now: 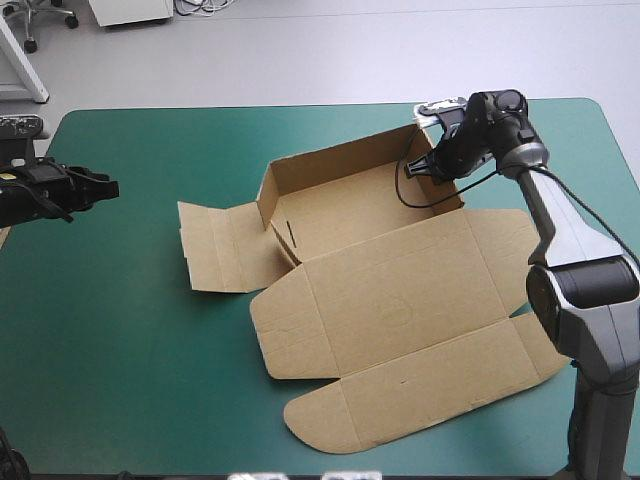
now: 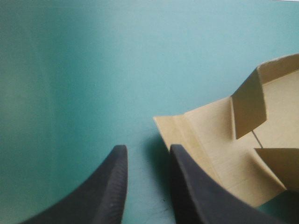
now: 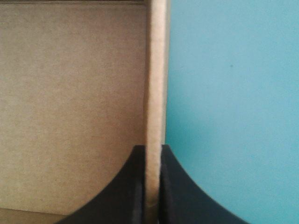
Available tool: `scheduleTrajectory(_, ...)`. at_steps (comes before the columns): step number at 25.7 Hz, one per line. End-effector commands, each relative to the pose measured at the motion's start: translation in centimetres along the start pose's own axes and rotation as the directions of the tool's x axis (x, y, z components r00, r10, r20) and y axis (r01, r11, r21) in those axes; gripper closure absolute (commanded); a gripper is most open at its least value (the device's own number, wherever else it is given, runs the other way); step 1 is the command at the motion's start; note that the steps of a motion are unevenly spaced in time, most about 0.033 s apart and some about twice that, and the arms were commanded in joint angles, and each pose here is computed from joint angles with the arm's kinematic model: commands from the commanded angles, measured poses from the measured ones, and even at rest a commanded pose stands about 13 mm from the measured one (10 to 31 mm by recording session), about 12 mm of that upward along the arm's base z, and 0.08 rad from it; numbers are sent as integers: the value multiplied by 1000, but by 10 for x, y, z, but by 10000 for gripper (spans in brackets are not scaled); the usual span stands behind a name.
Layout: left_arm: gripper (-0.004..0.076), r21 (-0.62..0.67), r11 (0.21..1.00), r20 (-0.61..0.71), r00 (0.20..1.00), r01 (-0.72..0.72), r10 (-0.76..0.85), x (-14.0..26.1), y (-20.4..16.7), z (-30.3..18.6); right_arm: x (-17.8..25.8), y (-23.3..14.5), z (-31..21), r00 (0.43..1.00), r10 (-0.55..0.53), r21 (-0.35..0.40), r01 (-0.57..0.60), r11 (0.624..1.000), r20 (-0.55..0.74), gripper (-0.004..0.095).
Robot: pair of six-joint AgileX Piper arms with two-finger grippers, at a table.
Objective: Fold the box
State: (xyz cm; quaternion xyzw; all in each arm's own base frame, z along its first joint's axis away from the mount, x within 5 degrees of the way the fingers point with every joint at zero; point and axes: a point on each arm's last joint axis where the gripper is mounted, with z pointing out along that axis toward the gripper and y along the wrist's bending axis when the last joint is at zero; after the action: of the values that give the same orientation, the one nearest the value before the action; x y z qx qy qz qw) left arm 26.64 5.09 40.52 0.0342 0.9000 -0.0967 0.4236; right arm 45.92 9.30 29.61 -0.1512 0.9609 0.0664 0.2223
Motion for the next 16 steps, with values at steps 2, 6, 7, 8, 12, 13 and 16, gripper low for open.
scheduleTrajectory(2,501,-44,999,108,994,30,-25,-7,1,-6,-14,-20,-86,966,48,-31,-42,999,255,917)
scheduleTrajectory(6,501,-83,995,96,994,53,-45,5,10,5,-10,-39,-118,944,75,-46,-63,997,323,917)
scheduleTrajectory(7,501,-98,992,91,993,78,-69,12,16,10,-8,-44,-131,930,86,-61,-68,996,357,917)
scheduleTrajectory(8,501,-107,989,90,992,101,-92,17,20,13,-7,-48,-138,922,96,-71,-74,995,375,917)
scheduleTrajectory(12,501,-119,978,90,982,174,-164,35,29,25,-1,-58,-167,889,119,-91,-87,992,442,917)
scheduleTrajectory(13,501,-117,976,86,981,185,-176,39,30,28,0,-58,-173,882,126,-98,-91,991,454,917)
scheduleTrajectory(16,501,-70,974,67,975,215,-211,46,32,42,5,-55,-199,850,134,-157,-61,986,510,917)
